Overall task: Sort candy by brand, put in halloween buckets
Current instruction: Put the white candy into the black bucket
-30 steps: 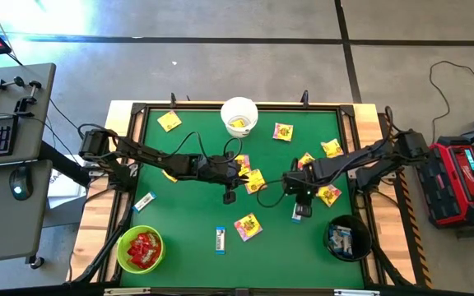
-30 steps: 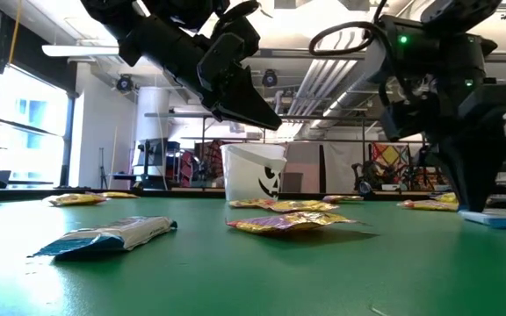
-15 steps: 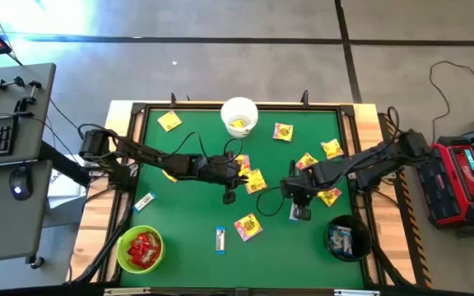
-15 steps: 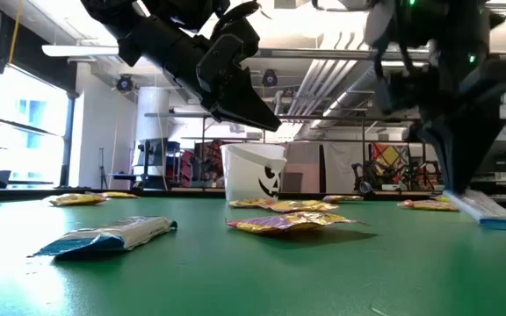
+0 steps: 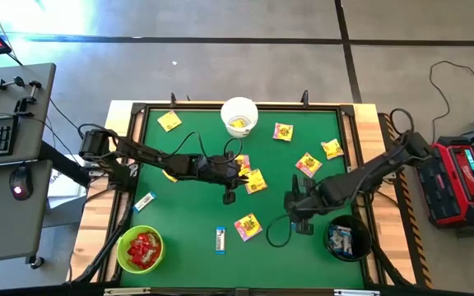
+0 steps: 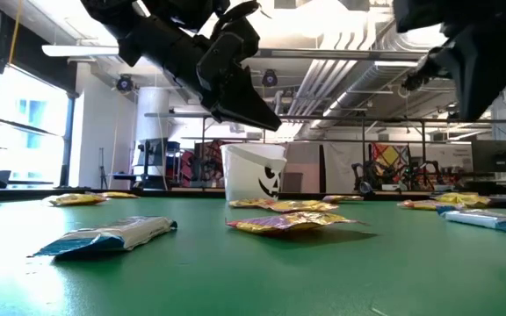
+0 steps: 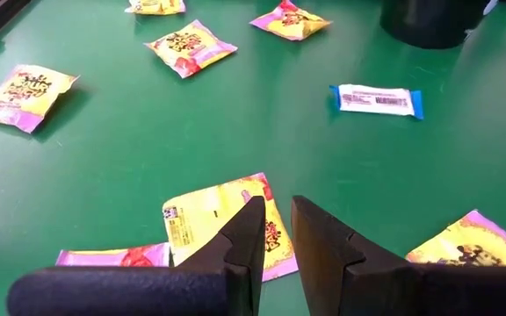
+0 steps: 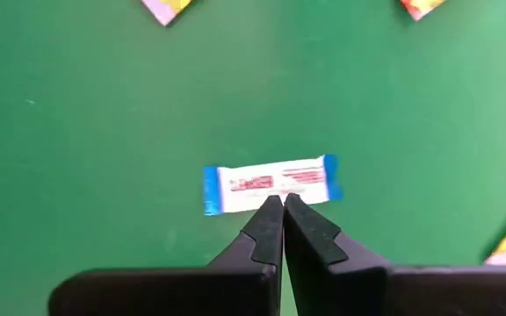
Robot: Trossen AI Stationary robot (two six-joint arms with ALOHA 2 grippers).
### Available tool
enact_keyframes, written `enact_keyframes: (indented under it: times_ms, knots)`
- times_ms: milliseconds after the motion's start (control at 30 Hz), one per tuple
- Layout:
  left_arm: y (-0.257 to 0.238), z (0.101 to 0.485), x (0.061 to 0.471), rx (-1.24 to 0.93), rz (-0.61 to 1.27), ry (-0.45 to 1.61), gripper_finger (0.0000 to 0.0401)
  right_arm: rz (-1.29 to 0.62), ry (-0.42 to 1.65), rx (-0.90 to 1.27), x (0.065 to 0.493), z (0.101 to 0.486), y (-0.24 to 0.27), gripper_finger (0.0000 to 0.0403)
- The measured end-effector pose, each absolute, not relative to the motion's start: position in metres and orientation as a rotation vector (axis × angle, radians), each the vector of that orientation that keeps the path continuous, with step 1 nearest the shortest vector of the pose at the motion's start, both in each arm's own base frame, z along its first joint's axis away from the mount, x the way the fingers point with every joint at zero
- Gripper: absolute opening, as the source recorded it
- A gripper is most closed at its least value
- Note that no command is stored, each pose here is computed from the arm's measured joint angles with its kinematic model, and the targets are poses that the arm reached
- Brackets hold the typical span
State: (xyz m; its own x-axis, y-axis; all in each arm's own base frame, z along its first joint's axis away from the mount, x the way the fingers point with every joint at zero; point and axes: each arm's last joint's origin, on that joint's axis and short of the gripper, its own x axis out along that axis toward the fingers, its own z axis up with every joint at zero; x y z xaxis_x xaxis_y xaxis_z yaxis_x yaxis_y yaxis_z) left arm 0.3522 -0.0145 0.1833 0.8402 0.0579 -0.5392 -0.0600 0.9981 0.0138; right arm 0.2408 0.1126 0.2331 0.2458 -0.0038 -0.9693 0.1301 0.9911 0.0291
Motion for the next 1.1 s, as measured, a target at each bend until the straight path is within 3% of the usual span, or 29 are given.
enact_keyframes:
  times_ms: [333, 700, 1100]
  knots:
    - [-0.018, 0.180, 0.363, -0.106, -0.021, 0.515, 0.0048, -0.184, 1.329, 0.160, 0.212, 0.190, 0.133, 0.0000]
    - [-0.013, 0.164, 0.419, -0.309, -0.119, 0.573, 0.0020, -0.190, 1.252, 0.072, 0.205, 0.164, 0.128, 0.0000]
    - [-0.017, 0.151, 0.467, -0.358, -0.164, 0.616, 0.0082, -0.122, 1.200, 0.060, 0.201, 0.140, 0.123, 0.0000]
